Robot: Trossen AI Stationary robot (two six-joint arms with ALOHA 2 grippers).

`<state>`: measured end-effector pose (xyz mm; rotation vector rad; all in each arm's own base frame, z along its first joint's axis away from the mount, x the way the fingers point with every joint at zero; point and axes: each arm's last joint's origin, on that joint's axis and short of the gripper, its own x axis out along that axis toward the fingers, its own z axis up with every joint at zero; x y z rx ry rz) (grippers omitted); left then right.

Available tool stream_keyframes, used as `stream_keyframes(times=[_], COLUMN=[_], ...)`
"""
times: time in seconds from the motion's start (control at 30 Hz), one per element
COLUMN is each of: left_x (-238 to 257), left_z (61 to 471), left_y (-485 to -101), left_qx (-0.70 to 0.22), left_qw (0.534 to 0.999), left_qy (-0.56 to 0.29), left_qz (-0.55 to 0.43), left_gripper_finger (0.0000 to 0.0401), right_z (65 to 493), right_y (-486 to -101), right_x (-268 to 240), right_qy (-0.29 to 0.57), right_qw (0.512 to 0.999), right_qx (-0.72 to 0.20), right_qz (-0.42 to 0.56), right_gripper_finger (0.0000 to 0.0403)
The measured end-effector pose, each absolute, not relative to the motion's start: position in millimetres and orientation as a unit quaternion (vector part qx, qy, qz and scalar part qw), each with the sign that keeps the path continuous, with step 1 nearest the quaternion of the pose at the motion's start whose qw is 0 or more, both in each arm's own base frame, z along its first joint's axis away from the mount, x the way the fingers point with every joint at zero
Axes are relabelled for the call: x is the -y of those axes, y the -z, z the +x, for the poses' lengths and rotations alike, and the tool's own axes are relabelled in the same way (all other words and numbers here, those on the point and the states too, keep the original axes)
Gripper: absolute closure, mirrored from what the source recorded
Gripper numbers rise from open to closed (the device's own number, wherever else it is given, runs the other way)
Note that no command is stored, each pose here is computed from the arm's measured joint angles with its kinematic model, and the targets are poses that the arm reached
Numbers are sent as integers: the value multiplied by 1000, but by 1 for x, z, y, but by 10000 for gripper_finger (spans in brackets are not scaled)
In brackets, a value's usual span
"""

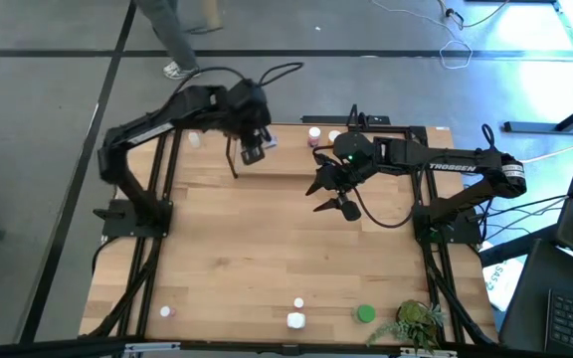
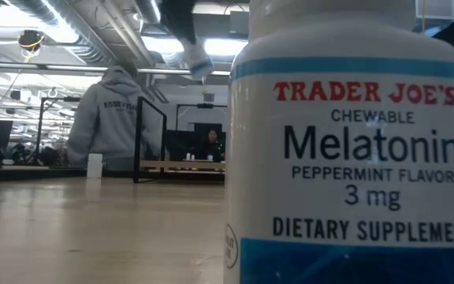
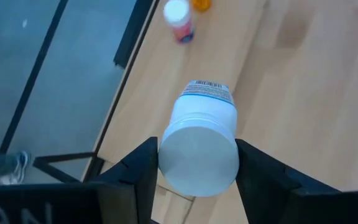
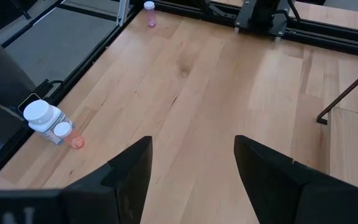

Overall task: Pick and place medicine bottles onto shelf by color
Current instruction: Put the top white and blue pill bottle on the shelf

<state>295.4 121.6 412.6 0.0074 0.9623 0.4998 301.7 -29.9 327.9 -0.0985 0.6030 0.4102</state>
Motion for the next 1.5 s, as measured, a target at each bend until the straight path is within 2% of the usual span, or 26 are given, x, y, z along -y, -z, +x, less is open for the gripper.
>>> stream_keyframes(times=[0.43,0.77,0.97,1.27,1.5], left_x=[-170,-206,-226,-253,-264], left_z=[330,337,331,320,315], left_y=[-354,-317,-308,-298,-290], left_qx=[-536,-585,-595,-599,-608], left_qw=[813,788,779,774,766], left_qy=[-227,-192,-194,-205,-204], left_qz=[-26,-9,-19,-37,-41], left_gripper_finger=[235,235,235,235,235], right_z=[304,310,309,308,308], right_y=[-331,-336,-336,-336,-336], right_x=[31,39,43,50,52], right_qy=[-192,-54,9,149,169], right_qw=[940,960,961,950,947], right_qx=[-280,-269,-276,-274,-274], right_qz=[-39,-52,-16,24,17], right_gripper_finger=[173,173,173,173,173])
